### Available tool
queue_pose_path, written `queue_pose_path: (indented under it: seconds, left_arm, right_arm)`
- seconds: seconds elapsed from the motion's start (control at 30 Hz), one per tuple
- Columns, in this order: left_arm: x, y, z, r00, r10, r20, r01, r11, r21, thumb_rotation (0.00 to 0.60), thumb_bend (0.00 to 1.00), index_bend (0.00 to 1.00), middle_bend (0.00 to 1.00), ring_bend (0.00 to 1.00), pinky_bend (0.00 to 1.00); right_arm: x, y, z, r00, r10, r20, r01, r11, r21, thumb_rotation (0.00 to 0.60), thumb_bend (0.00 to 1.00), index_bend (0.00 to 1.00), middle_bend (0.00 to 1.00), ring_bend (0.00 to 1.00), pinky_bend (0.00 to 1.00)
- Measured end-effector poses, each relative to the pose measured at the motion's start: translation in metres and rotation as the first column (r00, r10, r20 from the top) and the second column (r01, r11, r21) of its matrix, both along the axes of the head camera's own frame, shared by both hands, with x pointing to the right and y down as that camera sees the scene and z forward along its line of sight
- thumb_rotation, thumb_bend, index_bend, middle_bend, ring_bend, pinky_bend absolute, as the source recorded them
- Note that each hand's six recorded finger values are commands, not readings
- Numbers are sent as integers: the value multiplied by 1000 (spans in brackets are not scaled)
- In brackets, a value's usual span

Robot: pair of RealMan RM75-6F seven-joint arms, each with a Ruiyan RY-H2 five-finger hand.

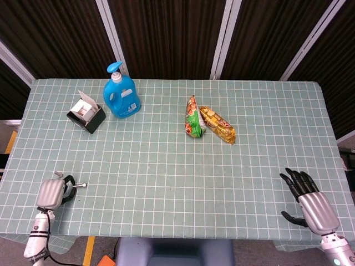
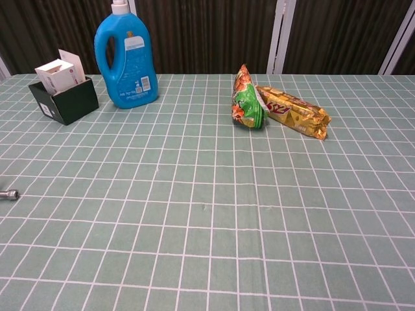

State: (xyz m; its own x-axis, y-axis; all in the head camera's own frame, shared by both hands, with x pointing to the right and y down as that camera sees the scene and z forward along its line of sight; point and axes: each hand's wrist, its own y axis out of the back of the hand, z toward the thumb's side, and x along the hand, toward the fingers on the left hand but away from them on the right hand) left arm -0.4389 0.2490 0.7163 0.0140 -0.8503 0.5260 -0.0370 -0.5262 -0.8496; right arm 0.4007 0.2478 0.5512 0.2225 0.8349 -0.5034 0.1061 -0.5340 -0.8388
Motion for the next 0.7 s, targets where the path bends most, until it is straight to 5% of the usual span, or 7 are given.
queue_pose_path:
  seconds: [0.7]
  left_arm:
    - [19,-9,-21,998,57,-32,-57,998,9,600,382,562,1000,1000,1000]
  right_arm:
    - [0,0,1,1000,0,-1,0,1000,-3,600,274,0,0,0,0]
